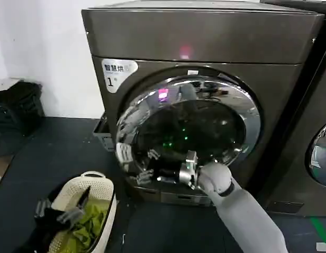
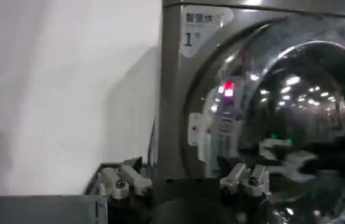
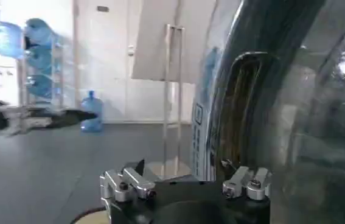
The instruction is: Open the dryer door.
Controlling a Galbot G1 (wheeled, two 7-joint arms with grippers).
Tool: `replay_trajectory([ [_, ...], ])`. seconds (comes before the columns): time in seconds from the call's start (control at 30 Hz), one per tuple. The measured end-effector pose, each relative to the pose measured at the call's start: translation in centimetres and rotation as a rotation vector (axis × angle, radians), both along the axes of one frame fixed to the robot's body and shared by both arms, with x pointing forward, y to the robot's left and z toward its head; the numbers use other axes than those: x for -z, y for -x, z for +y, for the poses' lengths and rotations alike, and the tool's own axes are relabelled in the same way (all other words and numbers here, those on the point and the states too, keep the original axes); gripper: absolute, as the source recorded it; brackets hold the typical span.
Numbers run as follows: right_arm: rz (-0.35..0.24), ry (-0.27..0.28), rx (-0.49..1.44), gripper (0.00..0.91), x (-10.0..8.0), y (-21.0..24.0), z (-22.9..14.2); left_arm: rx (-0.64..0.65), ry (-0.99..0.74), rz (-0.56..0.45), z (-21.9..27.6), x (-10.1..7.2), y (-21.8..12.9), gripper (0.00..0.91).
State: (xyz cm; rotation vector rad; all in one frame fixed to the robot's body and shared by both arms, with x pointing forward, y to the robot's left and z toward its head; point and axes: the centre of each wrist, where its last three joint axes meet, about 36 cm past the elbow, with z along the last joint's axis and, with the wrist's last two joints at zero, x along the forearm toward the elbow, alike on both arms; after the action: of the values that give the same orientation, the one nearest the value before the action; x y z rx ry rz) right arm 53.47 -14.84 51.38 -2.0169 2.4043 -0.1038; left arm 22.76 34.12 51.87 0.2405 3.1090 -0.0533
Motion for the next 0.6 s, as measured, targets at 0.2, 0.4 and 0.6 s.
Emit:
replay_trajectory([
  [0.2, 0.020, 0.000, -0.110, 0.907, -0.5, 1.2, -1.7, -0.007, -0.002, -0.027, 2.8, -0.5, -2.7, 0.907],
  [0.4, 0.023, 0.020, -0.221, 0.907, -0.8, 2.5, -3.4, 0.059, -0.086, -0.120, 5.1, 0.2, -5.4, 0.907],
  [0.6, 0.009, 0.052, -0.288, 0.907, -1.0, 3.9, -5.5, 0.146, -0.079, -0.196, 7.1, 0.8, -8.2, 0.907],
])
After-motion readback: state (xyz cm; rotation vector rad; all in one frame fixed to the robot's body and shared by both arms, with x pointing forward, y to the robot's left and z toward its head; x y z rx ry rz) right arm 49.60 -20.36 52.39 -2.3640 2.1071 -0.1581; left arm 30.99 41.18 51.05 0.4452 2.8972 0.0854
